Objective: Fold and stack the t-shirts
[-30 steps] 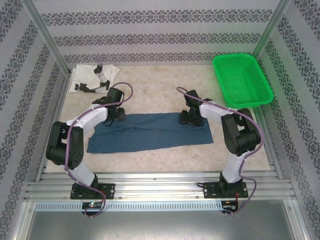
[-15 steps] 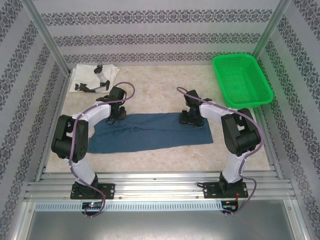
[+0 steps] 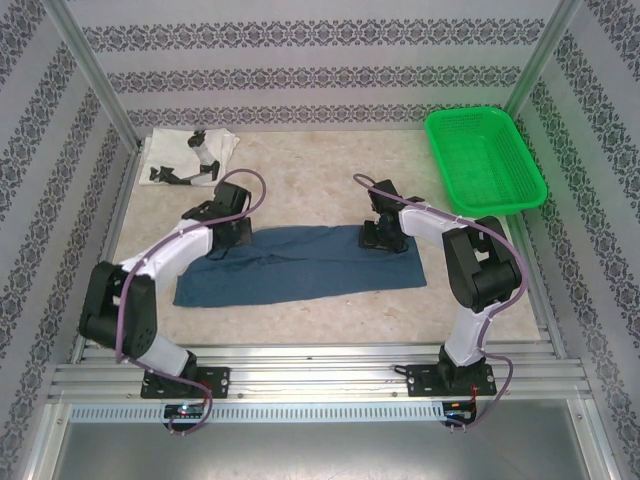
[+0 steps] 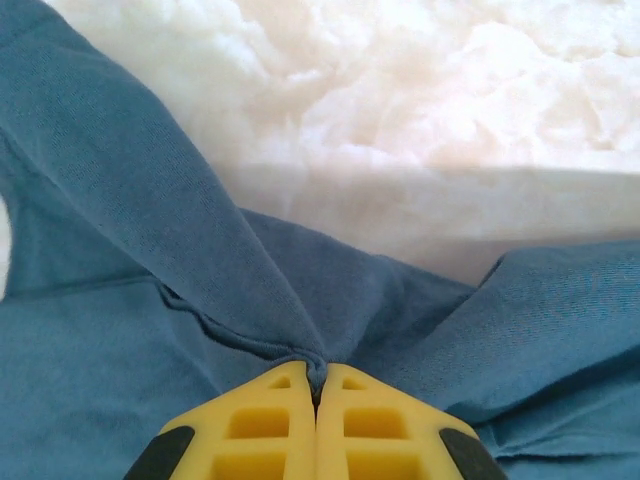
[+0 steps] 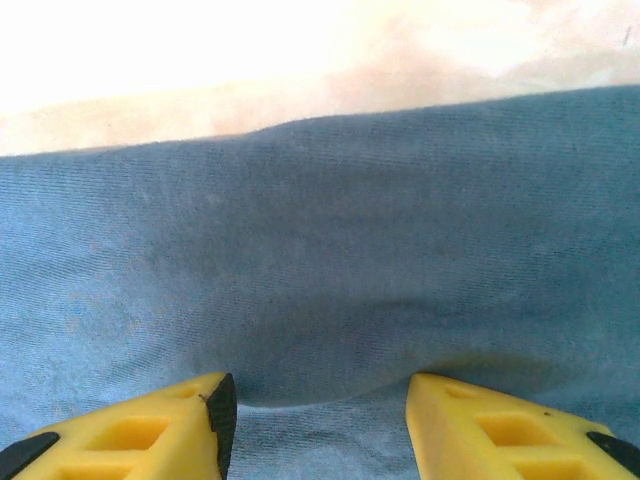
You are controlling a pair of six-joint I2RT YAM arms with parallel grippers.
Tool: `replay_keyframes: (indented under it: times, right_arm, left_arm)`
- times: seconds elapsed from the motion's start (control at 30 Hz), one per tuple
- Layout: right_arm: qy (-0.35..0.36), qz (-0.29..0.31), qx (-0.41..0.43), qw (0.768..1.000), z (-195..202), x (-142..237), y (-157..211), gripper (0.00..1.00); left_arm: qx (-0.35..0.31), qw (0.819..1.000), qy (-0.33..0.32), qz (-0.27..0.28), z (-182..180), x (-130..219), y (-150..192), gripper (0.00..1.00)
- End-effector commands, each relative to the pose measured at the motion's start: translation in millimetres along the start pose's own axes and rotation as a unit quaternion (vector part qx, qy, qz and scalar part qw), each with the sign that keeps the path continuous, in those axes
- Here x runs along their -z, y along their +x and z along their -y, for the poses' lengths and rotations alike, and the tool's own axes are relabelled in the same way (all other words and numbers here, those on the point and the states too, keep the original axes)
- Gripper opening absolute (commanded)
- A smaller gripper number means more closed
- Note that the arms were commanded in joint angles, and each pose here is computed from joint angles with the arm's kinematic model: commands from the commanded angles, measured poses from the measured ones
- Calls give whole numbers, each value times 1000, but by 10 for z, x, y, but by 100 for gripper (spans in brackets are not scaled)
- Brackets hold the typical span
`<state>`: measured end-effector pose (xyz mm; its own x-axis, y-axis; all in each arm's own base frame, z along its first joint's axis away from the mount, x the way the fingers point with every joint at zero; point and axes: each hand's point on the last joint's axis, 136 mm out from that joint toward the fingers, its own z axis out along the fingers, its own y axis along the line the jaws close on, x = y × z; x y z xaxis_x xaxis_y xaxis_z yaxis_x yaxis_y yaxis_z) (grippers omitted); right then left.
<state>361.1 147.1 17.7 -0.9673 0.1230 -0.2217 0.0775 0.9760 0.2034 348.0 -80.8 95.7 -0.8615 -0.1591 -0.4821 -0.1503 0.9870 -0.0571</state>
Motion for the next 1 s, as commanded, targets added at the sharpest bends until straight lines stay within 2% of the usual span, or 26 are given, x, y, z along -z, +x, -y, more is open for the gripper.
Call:
replay_keyframes:
  times: [0.0, 0.13, 0.17, 0.23, 0.27, 0.37, 0.43, 0.6, 0.7, 0.87, 0.97]
  right_arm:
    - [30, -28, 1, 999, 174, -133, 162, 50]
    - [27, -30, 2, 999, 165, -140, 173, 50]
    - [26, -28, 2, 999, 163, -139, 163, 50]
    - [24, -28, 3, 999, 155, -140, 160, 50]
    - [24, -29, 4, 999, 153, -141, 162, 50]
    - [22, -27, 5, 999, 143, -134, 158, 50]
    - [22, -26, 6, 999, 137, -130, 156, 50]
    - [29, -27, 7, 999, 153, -129, 142, 50]
    - [28, -21, 10, 999, 135, -93, 101, 50]
    - [44, -21, 0, 999, 205, -101, 76, 50]
    - [42, -19, -12, 999, 219, -89, 72, 51]
  left_arm:
    - [34, 999, -28, -7, -95, 27, 268, 0]
    - [57, 998, -33, 3, -175, 21, 491, 6]
    - [61, 997, -38, 7, -210, 22, 509, 15]
    - [59, 998, -31, 15, -192, 24, 489, 54]
    - [58, 997, -37, 19, -208, 32, 461, 63]
    - [44, 997, -62, 32, -247, 44, 319, 79]
    - [37, 996, -75, 38, -277, 52, 193, 86]
    - [59, 994, -87, 36, -474, -41, -104, 88]
    - [95, 992, -83, 28, -693, -186, -260, 88]
    - [135, 989, -63, 6, -907, -494, -454, 80]
    - [157, 985, -70, -13, -1031, -633, -402, 74]
